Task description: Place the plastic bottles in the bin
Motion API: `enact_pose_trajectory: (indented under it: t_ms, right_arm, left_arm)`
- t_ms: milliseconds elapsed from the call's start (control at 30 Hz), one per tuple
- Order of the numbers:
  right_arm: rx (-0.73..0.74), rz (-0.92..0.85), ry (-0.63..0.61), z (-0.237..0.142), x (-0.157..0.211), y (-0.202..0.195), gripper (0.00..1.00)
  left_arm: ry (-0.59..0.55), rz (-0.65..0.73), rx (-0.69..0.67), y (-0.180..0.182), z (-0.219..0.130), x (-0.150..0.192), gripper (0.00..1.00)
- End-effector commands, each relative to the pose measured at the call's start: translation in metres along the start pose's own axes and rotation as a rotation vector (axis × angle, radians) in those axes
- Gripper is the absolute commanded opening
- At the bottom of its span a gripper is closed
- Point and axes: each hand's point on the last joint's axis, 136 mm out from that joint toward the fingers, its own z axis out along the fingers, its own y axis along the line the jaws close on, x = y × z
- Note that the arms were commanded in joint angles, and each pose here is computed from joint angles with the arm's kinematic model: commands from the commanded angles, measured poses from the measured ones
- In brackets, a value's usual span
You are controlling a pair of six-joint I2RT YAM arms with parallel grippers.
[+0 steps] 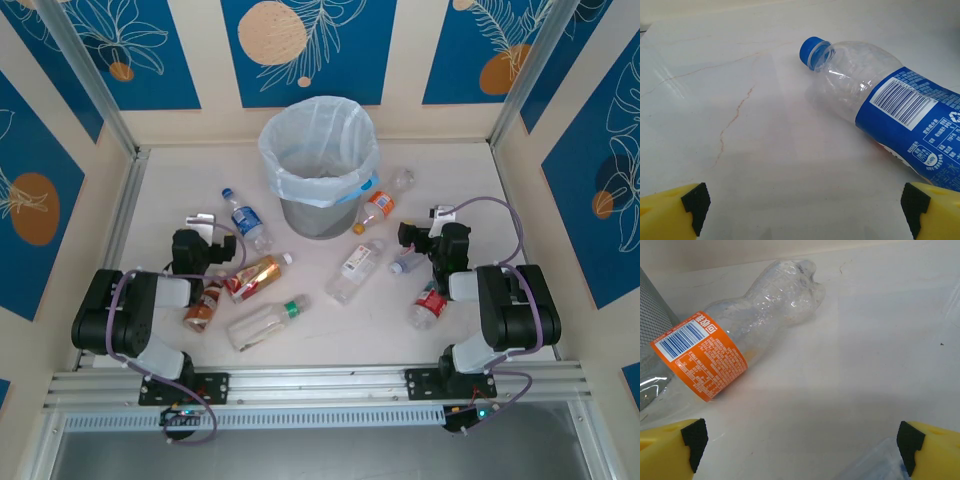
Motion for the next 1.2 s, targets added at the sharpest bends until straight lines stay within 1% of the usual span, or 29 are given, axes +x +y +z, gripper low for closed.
enact_pose_trajectory:
  t_ms: [0, 933, 1100, 1167]
  right_arm:
    - [0.002, -0.03, -0.036, 0.001, -0.012, 0.002, 0.99]
    - [-0.01, -0.023, -0.036, 0.0, -0.012, 0.002, 0.99]
    - [-0.039, -0.041, -0.025, -0.002, -0.018, 0.009, 1.0]
    - [-0.038, -0.046, -0.024, -0.006, -0.024, 0.011, 0.99]
  left_arm:
    - [-0.046, -0.012, -0.026, 0.007, 0.001, -0.015, 0.99]
    - [-0.049, -0.011, -0.028, 0.008, 0.0, -0.015, 0.99]
    - [-0.006, -0.011, -0.058, 0.014, -0.007, -0.03, 0.99]
    - [-0.021, -0.018, -0.074, 0.018, -0.015, -0.035, 0.99]
